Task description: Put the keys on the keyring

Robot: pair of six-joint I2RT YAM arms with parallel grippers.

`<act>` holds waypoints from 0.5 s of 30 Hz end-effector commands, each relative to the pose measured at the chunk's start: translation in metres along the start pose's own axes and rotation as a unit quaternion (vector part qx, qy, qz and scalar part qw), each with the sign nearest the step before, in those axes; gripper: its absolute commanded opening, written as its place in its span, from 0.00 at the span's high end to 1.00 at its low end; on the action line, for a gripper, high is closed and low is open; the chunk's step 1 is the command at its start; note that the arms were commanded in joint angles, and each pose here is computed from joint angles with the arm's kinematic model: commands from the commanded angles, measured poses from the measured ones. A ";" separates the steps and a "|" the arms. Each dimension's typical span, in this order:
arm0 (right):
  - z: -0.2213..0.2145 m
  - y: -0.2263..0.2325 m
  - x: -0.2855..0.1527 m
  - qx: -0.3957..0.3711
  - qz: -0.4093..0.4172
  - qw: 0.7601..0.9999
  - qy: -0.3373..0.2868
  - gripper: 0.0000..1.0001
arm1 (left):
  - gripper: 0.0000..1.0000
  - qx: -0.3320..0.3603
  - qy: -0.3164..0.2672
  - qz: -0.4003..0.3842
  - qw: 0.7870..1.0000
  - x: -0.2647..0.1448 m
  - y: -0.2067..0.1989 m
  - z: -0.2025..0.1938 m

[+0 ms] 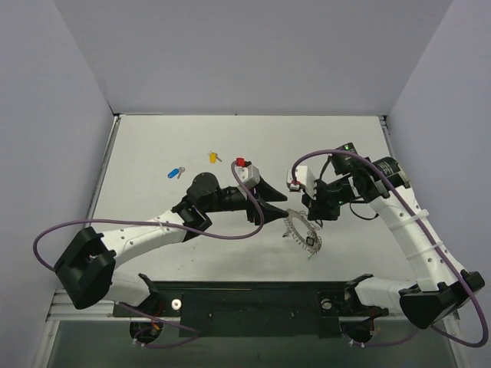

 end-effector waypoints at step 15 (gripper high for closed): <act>0.010 -0.009 0.015 0.036 -0.001 0.999 0.038 1.00 | 0.52 -0.104 -0.022 -0.005 0.994 0.026 0.001 -0.021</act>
Point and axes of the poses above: each gripper's point midway between its finger pads, its own x axis out along the fingers, its own y axis along the line the jaws close on, z = x × y, the point moved 8 cm from there along -x, back along the fingers, and after that the axes turned 5 degrees about -x, right-handed, at the moved point
